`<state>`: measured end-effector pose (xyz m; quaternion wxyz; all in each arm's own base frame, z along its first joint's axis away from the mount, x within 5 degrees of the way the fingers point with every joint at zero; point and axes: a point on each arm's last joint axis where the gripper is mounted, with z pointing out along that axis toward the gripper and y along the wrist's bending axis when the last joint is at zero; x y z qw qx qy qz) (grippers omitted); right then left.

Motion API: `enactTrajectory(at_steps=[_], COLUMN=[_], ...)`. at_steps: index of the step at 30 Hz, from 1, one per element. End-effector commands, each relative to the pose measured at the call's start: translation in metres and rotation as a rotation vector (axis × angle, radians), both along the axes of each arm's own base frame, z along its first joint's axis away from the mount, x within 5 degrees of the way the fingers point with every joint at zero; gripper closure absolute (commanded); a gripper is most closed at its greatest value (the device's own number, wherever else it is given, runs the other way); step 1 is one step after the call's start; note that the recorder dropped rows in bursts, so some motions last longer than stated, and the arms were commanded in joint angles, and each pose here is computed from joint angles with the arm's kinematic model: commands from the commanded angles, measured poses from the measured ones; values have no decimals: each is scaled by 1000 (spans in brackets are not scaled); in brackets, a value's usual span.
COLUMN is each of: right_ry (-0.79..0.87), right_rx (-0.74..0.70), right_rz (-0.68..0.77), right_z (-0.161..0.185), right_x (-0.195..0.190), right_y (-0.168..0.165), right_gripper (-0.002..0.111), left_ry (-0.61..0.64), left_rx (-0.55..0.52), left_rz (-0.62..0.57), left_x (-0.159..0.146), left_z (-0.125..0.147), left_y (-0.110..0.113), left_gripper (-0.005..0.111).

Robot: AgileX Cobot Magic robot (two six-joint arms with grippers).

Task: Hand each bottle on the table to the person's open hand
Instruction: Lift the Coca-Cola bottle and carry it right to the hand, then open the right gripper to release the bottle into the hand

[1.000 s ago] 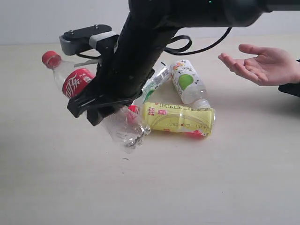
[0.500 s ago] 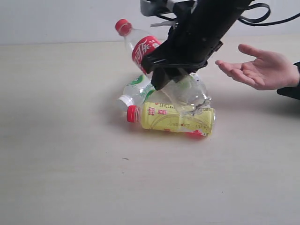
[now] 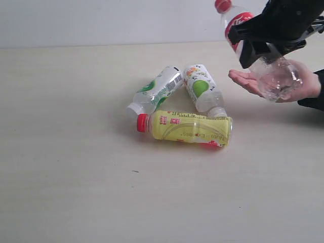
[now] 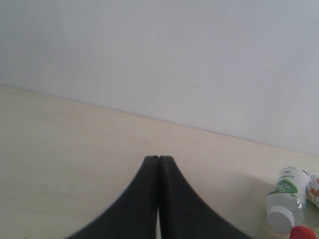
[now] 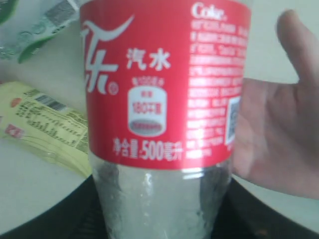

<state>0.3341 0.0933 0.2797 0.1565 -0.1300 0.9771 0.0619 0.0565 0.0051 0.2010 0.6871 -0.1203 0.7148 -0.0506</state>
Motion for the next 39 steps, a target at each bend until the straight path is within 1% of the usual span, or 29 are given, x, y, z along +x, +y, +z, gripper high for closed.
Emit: enactTrajectory(at_steps=[1, 3, 8, 14, 16, 23, 27, 35, 37, 39], right_ry=[20, 29, 45, 58, 69, 131, 138, 160, 153, 146], right_rx=[-76, -103, -113, -111, -118, -126, -128, -132, -130, -128], right_rz=[-60, -76, -73, -134, -132, -129, -128, -128, -129, -129], right_z=[-3, -7, -15, -20, -24, -54, -67, -78, -78, -78], right_x=[-2, -3, -5, -1, 1, 13, 19, 23, 23, 24], right_y=[-15, -17, -19, -34, -34, -31, -29, -29, -29, -28], right_gripper=[108, 108, 108, 108, 108, 108, 108, 108, 107, 101], left_ry=[-6, -6, -6, -6, -6, -6, -6, -6, -6, -6], left_rx=[-2, -2, -2, -2, -2, -2, -2, -2, -2, -2], left_rz=[-4, -4, -4, -4, -4, -4, -4, -4, -4, -4], left_x=[0, 0, 0, 0, 0, 0, 0, 0, 0, 0], left_z=[0, 0, 0, 0, 0, 0, 0, 0, 0, 0], left_y=[0, 0, 0, 0, 0, 0, 0, 0, 0, 0], left_gripper=[107, 107, 107, 107, 107, 107, 107, 107, 107, 107])
